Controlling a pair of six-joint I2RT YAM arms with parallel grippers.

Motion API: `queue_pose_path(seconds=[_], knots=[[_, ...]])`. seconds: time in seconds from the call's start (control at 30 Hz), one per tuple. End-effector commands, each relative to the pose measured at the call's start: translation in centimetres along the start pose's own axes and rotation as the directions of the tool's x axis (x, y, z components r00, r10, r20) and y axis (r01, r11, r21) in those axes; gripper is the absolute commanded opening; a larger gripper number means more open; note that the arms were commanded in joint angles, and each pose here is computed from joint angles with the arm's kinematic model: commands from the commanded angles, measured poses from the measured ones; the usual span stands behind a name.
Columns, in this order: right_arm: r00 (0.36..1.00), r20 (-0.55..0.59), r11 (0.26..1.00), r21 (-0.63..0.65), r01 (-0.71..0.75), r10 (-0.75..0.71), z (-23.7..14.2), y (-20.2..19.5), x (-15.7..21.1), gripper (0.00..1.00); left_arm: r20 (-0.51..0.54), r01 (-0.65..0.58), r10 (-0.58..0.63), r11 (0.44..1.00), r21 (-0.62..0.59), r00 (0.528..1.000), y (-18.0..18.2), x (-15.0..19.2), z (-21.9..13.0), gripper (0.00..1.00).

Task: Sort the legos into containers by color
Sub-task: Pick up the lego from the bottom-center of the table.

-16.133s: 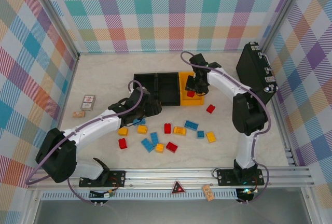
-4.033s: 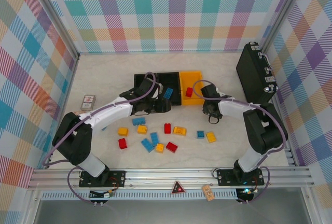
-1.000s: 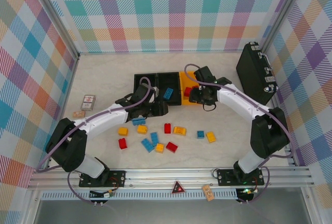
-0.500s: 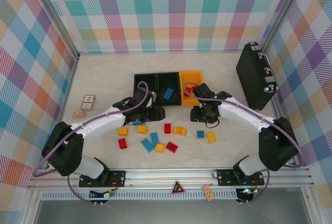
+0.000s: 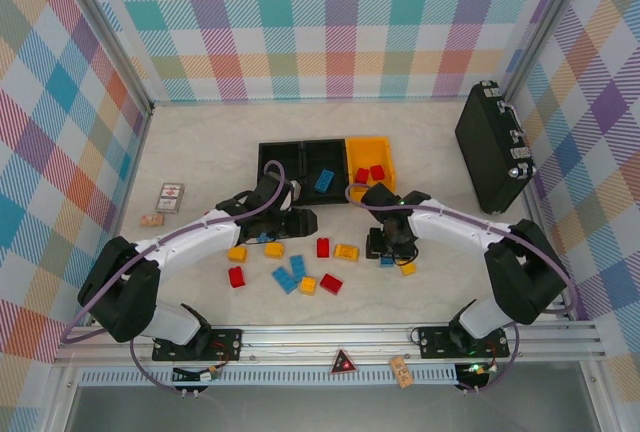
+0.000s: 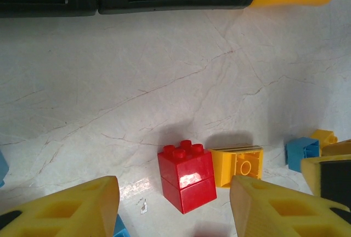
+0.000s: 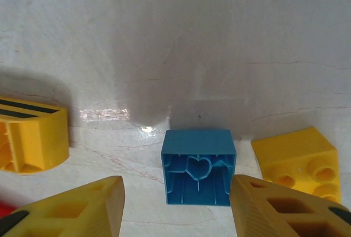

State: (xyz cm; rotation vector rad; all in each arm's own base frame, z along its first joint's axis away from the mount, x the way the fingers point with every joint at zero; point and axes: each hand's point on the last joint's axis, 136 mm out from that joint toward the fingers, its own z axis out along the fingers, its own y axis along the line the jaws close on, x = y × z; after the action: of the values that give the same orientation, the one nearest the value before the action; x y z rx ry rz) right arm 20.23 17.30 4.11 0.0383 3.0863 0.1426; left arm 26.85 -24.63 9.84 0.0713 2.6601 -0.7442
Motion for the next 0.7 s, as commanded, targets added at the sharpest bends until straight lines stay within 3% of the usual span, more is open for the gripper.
queue_pose_path(seconds=[0.0,0.33,0.47,0.67], knots=[[1.0,-0.021,0.999,0.028,-0.017,0.017,0.8,-0.3,0.5,0.53,-0.03,0.007,-0.007,1.0,0.008,1.0,-0.1,1.2,0.2,0.56],[0.999,-0.038,0.999,0.048,0.004,-0.003,1.9,0.0,0.4,0.45,-0.013,0.013,-0.013,1.0,0.014,1.0,-0.1,0.8,0.6,0.56],[0.999,-0.04,0.999,0.05,0.008,-0.006,2.1,0.1,0.4,0.32,-0.015,0.014,-0.014,1.0,0.014,1.0,-0.1,0.8,0.9,0.55],[1.0,-0.01,0.999,0.038,0.027,-0.027,1.1,0.7,-0.5,0.21,-0.011,0.014,-0.014,1.0,0.021,1.0,-0.4,0.4,1.0,0.55]])
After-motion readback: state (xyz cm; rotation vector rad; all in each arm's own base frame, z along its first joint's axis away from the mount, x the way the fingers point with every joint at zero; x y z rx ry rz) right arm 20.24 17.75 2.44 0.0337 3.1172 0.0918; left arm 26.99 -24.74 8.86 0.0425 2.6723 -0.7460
